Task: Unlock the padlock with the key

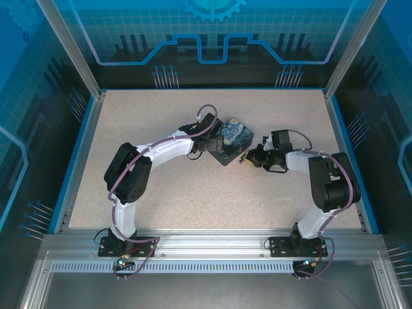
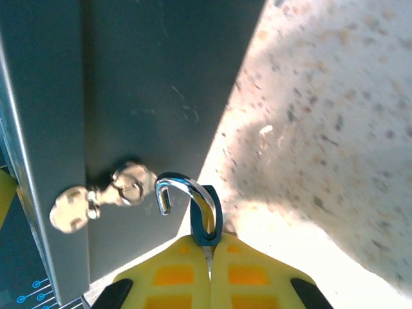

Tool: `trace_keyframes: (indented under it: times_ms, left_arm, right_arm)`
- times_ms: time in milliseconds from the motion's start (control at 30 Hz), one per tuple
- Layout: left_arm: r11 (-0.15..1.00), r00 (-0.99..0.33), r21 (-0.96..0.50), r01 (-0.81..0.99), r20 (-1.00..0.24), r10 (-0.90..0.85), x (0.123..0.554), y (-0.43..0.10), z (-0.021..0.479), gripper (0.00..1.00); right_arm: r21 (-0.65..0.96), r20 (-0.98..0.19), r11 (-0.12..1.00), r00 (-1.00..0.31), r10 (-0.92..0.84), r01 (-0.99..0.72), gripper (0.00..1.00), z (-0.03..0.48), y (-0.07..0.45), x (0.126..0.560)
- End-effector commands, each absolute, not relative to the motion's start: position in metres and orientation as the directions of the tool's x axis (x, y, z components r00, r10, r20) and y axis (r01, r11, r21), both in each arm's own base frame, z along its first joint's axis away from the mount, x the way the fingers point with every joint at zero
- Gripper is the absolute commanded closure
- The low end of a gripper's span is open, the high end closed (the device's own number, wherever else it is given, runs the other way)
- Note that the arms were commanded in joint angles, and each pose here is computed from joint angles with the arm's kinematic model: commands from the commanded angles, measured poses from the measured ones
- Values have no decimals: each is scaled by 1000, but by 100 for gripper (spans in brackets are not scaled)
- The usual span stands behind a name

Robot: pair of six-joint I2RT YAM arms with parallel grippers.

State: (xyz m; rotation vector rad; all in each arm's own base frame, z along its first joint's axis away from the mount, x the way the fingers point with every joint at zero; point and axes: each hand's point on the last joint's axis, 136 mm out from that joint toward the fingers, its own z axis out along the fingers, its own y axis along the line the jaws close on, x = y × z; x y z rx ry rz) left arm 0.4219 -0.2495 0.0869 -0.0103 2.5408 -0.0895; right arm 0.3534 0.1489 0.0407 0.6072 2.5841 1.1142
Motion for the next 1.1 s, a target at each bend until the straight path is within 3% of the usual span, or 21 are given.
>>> trace_keyframes:
  times_ms: [0,300,633,1067]
  left_arm:
    - [999,-888,42,7,-458,26,397,-224,59,1]
    - [999,-860,15,34,-509,37,418,-238,86,1]
    - [999,-793,-30,38,-610,12,446,-234,156,1]
    - [994,-750,-112,12,-658,-65,409,-205,206,1]
  right_arm:
    - [739,-98,620,-867,488,266,100,52,138,347]
    - [727,-137,632,-844,518,269,100,66,123,331]
    - [728,-190,648,-843,502,222,100,96,120,319]
    - [767,-210,636,-906,367,80,100,129,160,279]
